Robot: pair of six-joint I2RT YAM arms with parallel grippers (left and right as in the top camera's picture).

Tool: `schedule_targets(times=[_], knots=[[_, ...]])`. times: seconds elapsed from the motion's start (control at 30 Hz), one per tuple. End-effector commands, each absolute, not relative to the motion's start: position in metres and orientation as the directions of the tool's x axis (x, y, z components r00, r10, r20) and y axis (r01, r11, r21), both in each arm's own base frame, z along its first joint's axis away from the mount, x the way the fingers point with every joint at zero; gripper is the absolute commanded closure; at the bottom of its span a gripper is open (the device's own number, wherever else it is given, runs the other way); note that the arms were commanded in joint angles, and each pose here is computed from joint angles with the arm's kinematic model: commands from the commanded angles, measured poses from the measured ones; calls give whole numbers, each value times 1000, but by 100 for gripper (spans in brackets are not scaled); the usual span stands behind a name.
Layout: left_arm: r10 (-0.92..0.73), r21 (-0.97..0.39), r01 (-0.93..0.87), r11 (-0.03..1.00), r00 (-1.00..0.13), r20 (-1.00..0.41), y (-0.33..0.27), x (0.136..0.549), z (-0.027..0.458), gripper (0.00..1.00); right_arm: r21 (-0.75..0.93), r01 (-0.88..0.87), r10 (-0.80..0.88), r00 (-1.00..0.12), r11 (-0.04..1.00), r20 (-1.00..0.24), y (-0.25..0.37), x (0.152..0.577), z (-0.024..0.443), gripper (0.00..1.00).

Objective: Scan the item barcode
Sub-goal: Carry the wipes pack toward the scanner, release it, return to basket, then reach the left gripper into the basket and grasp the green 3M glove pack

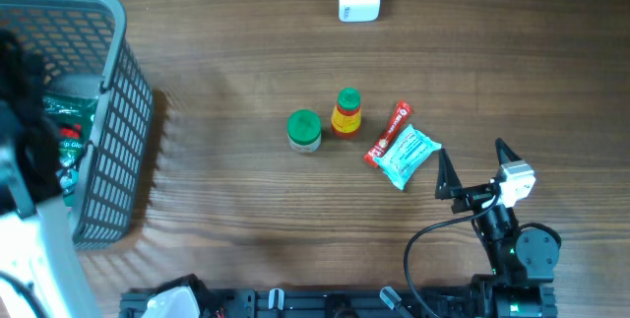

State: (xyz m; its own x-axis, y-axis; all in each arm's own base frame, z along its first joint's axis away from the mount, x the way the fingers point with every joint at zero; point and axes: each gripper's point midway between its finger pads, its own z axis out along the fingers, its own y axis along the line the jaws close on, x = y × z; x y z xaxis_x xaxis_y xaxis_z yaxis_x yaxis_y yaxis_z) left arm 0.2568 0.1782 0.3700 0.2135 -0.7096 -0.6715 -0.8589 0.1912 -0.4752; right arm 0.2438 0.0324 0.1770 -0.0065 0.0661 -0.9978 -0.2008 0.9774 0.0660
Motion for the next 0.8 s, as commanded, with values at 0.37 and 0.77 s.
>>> schedule_targets(times=[0.37, 0.77], knots=[[-662, -198, -689, -698, 725, -191, 252, 259, 170, 0, 78, -193, 79, -1, 978, -997, 31, 244, 178, 0], [-428, -23, -438, -899, 887, -173, 248, 270, 85, 0, 78, -193, 79, -1, 978, -997, 31, 244, 178, 0]])
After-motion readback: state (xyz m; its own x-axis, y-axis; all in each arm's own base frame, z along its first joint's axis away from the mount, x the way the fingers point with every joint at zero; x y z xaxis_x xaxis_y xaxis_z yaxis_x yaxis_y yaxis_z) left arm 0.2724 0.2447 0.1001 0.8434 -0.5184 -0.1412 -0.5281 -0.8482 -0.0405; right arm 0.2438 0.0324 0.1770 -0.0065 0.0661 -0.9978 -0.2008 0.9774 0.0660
